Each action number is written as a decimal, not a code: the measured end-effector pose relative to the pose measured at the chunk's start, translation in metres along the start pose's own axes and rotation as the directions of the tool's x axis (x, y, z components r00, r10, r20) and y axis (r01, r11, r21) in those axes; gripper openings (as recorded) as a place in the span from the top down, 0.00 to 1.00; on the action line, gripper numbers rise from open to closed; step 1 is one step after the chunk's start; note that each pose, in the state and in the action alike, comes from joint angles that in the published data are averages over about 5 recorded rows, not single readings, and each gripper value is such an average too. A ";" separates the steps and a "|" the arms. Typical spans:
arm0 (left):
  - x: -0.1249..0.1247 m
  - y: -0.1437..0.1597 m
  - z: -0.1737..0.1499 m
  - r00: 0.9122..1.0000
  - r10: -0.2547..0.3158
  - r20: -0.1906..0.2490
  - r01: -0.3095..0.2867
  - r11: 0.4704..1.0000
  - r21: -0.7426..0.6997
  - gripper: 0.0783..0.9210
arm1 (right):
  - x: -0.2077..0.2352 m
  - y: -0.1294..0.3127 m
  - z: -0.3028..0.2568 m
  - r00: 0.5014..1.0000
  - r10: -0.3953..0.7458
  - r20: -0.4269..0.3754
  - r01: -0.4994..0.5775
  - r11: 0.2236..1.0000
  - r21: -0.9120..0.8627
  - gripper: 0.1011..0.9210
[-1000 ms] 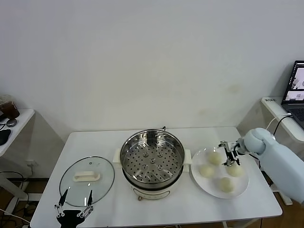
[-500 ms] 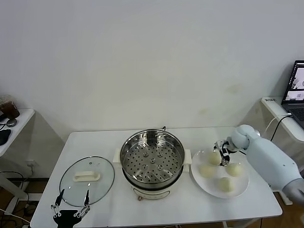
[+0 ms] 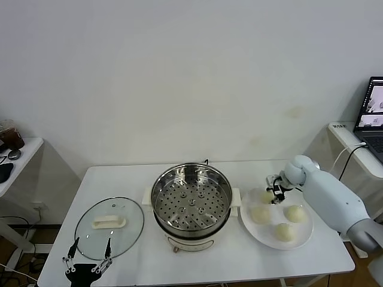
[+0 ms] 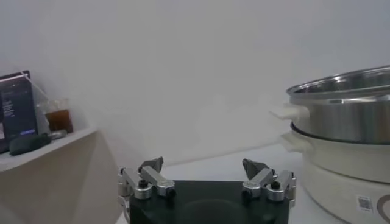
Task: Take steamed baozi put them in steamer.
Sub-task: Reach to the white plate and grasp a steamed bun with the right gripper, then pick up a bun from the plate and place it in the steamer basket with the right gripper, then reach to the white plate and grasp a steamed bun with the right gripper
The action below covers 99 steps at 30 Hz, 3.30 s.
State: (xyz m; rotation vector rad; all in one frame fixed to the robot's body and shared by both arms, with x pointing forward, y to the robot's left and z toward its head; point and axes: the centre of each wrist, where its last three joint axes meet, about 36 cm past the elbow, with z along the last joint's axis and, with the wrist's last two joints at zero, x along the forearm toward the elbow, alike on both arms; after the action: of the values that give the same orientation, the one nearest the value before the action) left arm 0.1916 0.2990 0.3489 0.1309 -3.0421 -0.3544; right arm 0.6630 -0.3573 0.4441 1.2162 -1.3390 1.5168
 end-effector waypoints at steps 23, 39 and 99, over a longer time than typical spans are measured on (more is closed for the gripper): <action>-0.012 0.009 -0.004 1.000 0.002 0.027 -0.002 1.000 0.002 0.12 | 0.202 -0.098 -0.076 0.957 0.122 0.263 -0.202 0.932 0.302 0.51; -0.015 0.011 -0.003 0.999 -0.019 0.027 0.019 1.000 0.007 0.12 | 0.198 -0.109 -0.252 0.937 -0.126 0.326 -0.186 0.609 0.771 0.50; -0.032 0.032 -0.009 0.997 -0.031 0.072 0.032 0.999 -0.008 0.12 | 0.216 -0.039 -0.141 0.994 -0.005 0.107 -0.025 0.960 0.277 0.12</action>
State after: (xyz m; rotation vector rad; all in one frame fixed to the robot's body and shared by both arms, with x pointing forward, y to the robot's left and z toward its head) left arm 0.2218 0.3313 0.3629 0.1696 -3.1122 -0.3834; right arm 0.6214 -0.2219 0.6637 1.4860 -1.2286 1.7106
